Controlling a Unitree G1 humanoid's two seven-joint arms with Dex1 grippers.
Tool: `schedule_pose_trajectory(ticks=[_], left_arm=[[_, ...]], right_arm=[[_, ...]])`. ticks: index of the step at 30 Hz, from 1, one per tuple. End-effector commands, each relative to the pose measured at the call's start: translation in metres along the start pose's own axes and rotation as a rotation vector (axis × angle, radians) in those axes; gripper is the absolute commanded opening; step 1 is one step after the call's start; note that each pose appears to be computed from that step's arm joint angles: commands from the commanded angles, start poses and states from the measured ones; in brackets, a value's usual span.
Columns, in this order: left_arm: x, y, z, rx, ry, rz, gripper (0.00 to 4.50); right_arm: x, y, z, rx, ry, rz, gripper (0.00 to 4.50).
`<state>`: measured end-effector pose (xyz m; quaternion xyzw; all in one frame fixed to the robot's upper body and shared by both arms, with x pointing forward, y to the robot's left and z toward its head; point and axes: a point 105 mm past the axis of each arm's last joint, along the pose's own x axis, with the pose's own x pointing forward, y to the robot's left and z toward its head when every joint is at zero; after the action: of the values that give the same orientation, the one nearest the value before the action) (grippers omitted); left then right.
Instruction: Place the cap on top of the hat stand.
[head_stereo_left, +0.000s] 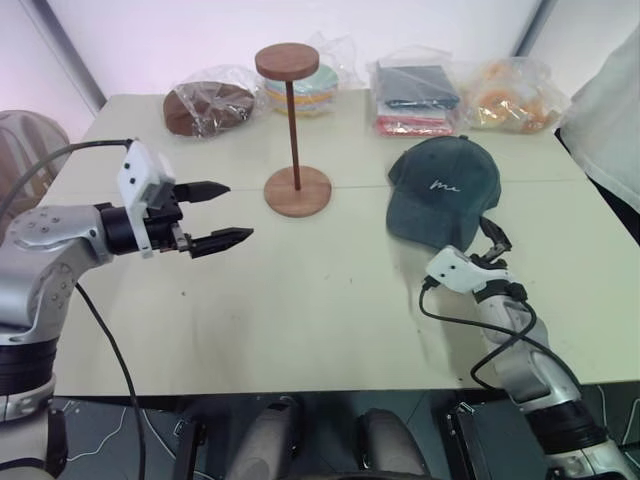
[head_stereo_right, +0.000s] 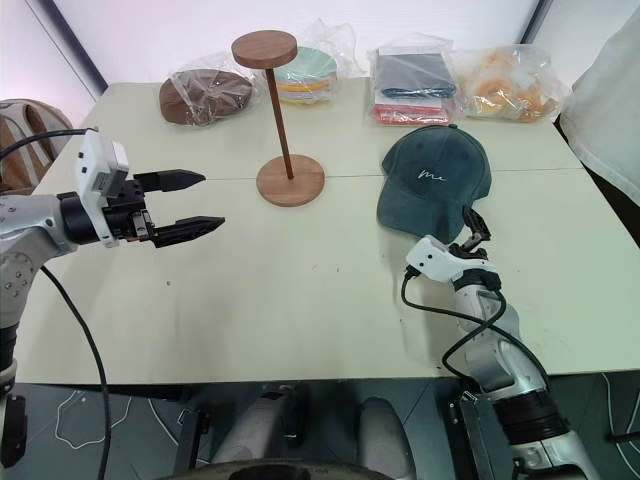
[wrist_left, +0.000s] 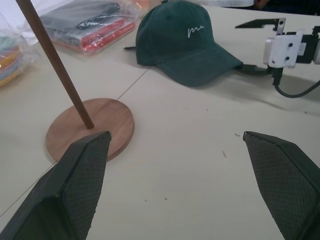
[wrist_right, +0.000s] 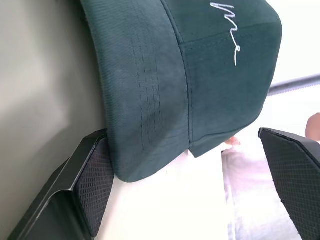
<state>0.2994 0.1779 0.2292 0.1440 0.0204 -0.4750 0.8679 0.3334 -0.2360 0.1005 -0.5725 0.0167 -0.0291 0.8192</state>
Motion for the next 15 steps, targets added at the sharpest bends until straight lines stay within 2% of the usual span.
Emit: schedule_pose_trajectory(ticks=[1,4,6,15], left_arm=[[-0.004,0.000,0.012,0.058,-0.009,0.009,4.50],[-0.004,0.000,0.012,0.059,-0.008,0.010,4.50],[-0.004,0.000,0.012,0.060,-0.007,0.011,4.50],[-0.005,0.001,0.012,0.066,-0.006,0.021,4.50]], right_arm=[[-0.002,0.000,-0.012,0.009,0.045,-0.010,2.70],[0.000,0.001,-0.011,0.018,0.037,-0.008,0.96],[0.000,0.002,-0.011,0.016,0.029,-0.019,0.07],[0.004,-0.005,-0.001,0.025,-0.023,-0.080,0.07]])
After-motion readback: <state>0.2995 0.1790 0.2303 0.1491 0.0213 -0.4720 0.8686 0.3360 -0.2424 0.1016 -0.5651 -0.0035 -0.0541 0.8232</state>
